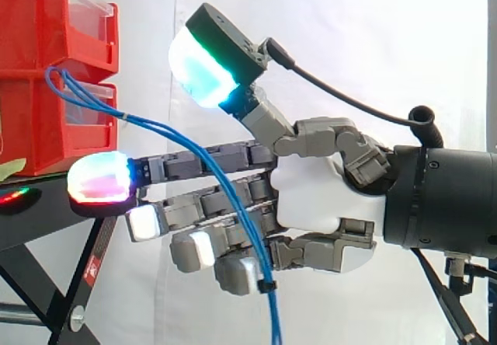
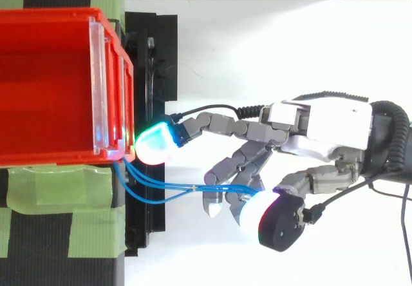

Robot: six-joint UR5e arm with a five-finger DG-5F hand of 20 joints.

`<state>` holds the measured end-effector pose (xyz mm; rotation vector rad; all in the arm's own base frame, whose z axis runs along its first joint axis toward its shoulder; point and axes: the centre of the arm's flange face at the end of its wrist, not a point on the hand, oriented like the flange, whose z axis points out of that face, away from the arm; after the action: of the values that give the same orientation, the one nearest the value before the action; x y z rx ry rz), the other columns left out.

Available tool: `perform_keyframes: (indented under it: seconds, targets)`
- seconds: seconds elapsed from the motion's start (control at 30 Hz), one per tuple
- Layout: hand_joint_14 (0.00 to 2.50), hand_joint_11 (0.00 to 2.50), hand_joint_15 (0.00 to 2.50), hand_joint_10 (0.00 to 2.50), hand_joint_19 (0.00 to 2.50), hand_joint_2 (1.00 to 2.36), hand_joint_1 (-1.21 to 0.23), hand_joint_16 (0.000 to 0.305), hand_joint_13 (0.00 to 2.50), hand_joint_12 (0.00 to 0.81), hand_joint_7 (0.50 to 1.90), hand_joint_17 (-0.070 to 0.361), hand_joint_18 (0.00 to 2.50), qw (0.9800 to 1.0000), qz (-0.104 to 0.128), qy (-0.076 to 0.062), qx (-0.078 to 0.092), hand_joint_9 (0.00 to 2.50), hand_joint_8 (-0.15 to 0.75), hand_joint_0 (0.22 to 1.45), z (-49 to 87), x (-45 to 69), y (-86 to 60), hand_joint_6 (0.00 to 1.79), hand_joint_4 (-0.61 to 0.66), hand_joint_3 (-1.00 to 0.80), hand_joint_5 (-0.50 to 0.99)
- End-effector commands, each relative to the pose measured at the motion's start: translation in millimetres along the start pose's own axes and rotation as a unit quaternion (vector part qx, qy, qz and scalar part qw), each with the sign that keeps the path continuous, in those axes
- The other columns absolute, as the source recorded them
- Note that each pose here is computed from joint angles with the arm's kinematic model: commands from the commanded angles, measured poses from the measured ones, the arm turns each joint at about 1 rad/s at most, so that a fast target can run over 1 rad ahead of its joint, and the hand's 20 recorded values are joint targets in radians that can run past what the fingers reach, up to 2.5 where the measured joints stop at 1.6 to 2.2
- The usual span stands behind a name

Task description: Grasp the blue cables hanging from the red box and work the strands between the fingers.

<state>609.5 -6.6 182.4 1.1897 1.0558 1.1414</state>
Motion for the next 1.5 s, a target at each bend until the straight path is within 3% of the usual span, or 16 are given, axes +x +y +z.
perform_keyframes:
  seconds: [0.0,0.17,0.5,0.67,0.9,0.97,1.07,1.37,1.47]
  targets:
    - [0.01,1.02,1.14,0.0,1.2,1.0,-0.56,0.059,1.17,0.403,0.69,0.132,1.26,1.0,0.0,0.0,0.0,0.79,0.382,0.71,0.2,-0.8,0.0,0.01,0.22,-1.0,-0.18]
    - [0.01,1.04,1.18,0.0,1.31,1.0,-0.56,0.056,1.2,0.398,0.69,0.125,1.31,1.0,0.0,0.004,0.0,0.81,0.383,0.71,0.0,-0.1,-0.1,0.01,0.22,-1.0,-0.18]
    - [0.01,1.01,1.07,0.0,1.18,1.0,-0.56,0.057,1.13,0.411,0.69,0.128,1.22,1.0,0.0,0.004,0.0,0.78,0.379,0.71,0.0,-0.1,-0.1,0.01,0.22,-1.0,-0.18]
    - [0.02,0.97,0.95,0.01,0.98,1.0,-0.56,0.059,1.06,0.414,0.69,0.132,1.12,1.0,0.0,0.005,-0.001,0.77,0.38,0.71,0.6,0.3,0.5,0.01,0.21,-1.0,-0.18]
    - [0.01,0.96,1.06,0.01,0.99,1.0,-0.56,0.057,1.13,0.396,0.68,0.129,1.12,1.0,-0.001,0.006,0.0,0.77,0.381,0.71,0.1,-0.4,-0.1,0.01,0.21,-1.0,-0.19]
    - [0.02,0.77,0.9,0.01,0.86,1.0,-0.56,0.058,1.05,0.409,0.68,0.131,1.11,1.0,-0.001,0.006,0.0,0.7,0.382,0.72,0.1,-0.4,-0.1,0.01,0.21,-1.0,-0.18]
    - [0.02,0.73,0.83,0.01,0.84,1.0,-0.56,0.057,1.01,0.403,0.68,0.128,1.09,1.0,-0.001,0.005,0.0,0.68,0.381,0.72,0.2,-1.3,-0.1,0.01,0.21,-1.0,-0.19]
    - [0.02,0.79,0.86,0.01,0.87,1.0,-0.56,0.055,1.02,0.401,0.68,0.124,1.09,1.0,-0.001,0.008,0.0,0.69,0.377,0.72,0.3,-1.6,-0.1,0.01,0.21,-1.0,-0.19]
    - [0.02,0.96,0.85,0.01,0.84,1.0,-0.56,0.054,1.01,0.401,0.69,0.122,1.06,1.0,-0.001,0.009,0.0,0.75,0.376,0.72,0.3,-1.3,-0.1,0.01,0.21,-1.0,-0.19]
